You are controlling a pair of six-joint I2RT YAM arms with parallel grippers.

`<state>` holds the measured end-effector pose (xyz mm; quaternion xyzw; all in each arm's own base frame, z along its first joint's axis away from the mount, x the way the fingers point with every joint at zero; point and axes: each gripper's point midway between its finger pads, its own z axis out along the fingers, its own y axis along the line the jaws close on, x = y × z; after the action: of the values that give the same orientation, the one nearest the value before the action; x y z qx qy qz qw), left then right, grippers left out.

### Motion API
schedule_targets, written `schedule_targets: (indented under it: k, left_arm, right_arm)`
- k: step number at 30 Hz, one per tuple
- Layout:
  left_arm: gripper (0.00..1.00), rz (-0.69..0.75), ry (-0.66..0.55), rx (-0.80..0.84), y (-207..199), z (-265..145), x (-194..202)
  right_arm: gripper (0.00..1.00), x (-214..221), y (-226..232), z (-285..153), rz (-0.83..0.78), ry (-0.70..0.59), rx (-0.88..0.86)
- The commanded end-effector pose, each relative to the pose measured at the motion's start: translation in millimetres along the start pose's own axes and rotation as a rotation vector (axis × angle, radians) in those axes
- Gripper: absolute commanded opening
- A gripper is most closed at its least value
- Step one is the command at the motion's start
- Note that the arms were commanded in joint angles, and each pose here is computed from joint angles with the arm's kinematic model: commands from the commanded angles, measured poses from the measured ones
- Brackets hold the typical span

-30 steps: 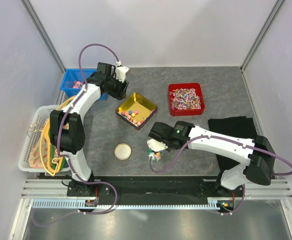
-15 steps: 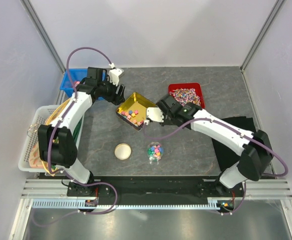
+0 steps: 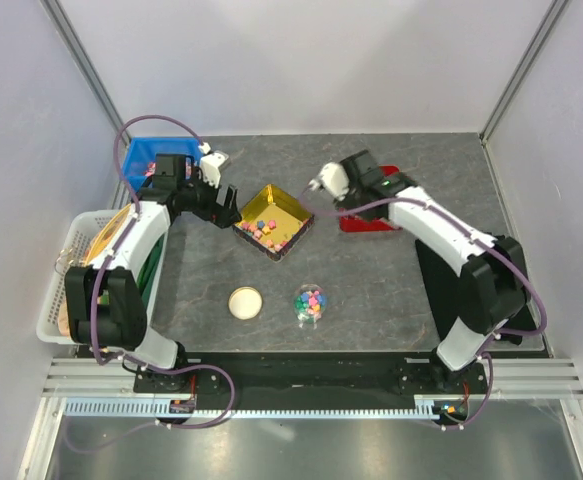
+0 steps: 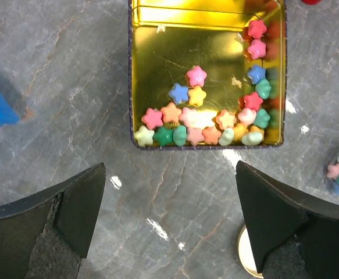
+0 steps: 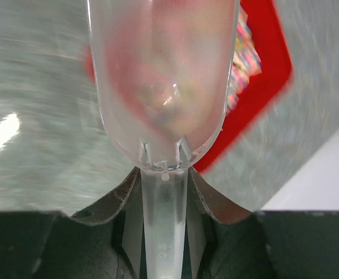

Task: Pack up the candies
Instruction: Place the spatula at the corner of the board.

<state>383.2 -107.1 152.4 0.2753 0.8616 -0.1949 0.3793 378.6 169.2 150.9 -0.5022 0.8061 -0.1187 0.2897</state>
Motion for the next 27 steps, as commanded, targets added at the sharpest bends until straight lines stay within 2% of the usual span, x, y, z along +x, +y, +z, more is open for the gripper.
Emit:
schedule_targets:
  k: [1,5,9,15,18,27]
  left_arm:
    - [1.00,0.074,-0.126,0.018,-13,-25,-24]
    - [1.00,0.093,-0.147,0.033,-22,-33,-22]
    - [1.00,0.135,-0.153,0.035,-28,-42,-19]
    - [1.00,0.152,-0.124,0.066,-38,-46,-3]
    - [1.00,0.154,-0.103,0.049,-38,-46,10]
    - [1.00,0.142,-0.105,0.049,-42,-47,18]
  right_arm:
    - [0.00,39,-83,-5,0.322,-0.027,0.105]
    - [0.00,88,-132,0,0.495,-0.017,0.187]
    - [0.00,153,-171,22,0.650,0.046,0.256]
    - [0.00,229,-185,73,0.794,0.158,0.220]
    - [0.00,249,-186,87,0.825,0.188,0.220]
    - [0.00,265,-179,109,0.841,0.217,0.215]
